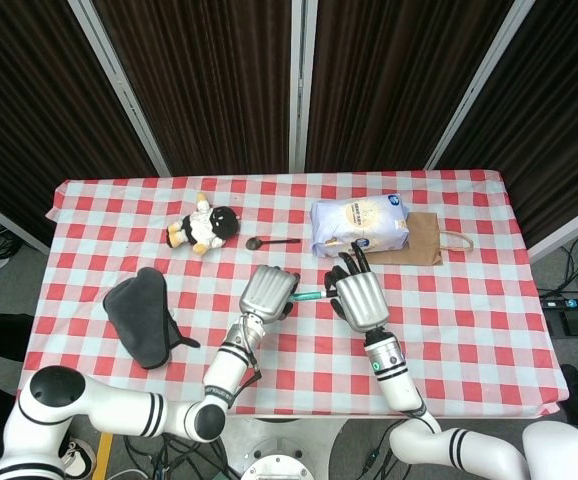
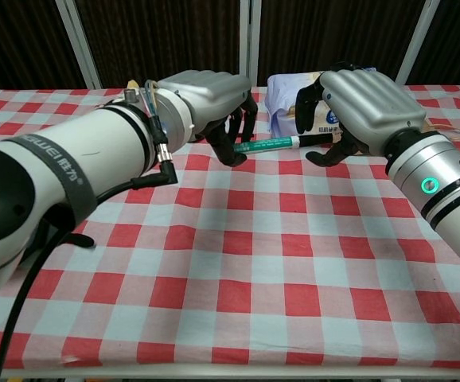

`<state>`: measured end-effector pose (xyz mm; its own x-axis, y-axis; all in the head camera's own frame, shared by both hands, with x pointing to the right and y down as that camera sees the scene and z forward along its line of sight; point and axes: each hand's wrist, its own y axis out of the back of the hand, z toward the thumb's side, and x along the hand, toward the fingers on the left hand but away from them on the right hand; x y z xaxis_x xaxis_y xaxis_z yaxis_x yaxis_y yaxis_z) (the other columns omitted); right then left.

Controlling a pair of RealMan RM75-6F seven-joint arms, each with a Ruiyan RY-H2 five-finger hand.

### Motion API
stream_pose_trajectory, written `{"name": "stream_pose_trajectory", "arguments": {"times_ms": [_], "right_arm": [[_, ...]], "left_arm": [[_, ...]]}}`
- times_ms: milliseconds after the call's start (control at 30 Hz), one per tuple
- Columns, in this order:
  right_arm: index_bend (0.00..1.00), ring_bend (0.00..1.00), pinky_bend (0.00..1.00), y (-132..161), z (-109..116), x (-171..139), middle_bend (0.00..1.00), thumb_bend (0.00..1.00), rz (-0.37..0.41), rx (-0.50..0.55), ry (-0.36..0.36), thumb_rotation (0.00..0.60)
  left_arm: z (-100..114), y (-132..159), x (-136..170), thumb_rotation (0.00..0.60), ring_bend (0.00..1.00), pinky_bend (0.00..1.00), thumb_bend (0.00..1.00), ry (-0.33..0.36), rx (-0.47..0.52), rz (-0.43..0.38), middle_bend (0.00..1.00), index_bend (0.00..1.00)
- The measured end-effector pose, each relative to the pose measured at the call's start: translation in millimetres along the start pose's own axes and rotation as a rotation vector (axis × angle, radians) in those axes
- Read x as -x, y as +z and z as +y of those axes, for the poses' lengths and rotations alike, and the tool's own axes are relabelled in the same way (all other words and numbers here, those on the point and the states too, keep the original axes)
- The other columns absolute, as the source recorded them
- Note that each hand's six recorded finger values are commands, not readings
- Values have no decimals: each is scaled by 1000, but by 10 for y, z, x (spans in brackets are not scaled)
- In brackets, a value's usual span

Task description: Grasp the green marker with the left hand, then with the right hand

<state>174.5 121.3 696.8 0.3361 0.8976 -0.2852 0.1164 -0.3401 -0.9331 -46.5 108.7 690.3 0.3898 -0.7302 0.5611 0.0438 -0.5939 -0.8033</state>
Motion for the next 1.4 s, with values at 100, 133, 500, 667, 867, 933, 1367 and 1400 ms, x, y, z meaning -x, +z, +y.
{"name": "stream_pose_trajectory", "arguments": {"times_ms": [100,133,500,667,867,933,1367,1400], "right_arm": [[560,184,71,0,-1,3,488,123,-1,3,-3,600],[566,190,72,2,-1,4,492,124,-1,4,-3,600],[596,222,80,29,-8,22,522,138,1,12,-12,600],[609,222,80,28,-23,25,531,142,-2,13,-10,600],[614,222,80,46,-36,27,532,142,4,11,-6,600],[625,224,81,51,-43,25,541,149,4,12,-4,600],[769,292,127,34,-42,38,651,249,-6,9,-10,600],[779,299,132,32,-44,37,660,252,-7,10,-10,600]], "left_arm": [[-6,6,6,600,502,562,429,-3,-2,-1,563,539],[-7,9,7,600,502,562,429,-4,-3,-1,563,539],[-22,12,22,600,502,562,429,-6,-6,-6,563,537],[-38,8,15,600,502,562,428,-10,-11,-4,564,537],[-79,-6,-9,600,502,562,429,-23,-19,3,563,537],[-86,-7,-13,600,502,562,428,-24,-19,4,564,537],[-95,-15,-8,600,502,562,429,-26,-22,5,563,537],[-98,-15,-7,600,502,562,429,-26,-23,4,564,537]]}}
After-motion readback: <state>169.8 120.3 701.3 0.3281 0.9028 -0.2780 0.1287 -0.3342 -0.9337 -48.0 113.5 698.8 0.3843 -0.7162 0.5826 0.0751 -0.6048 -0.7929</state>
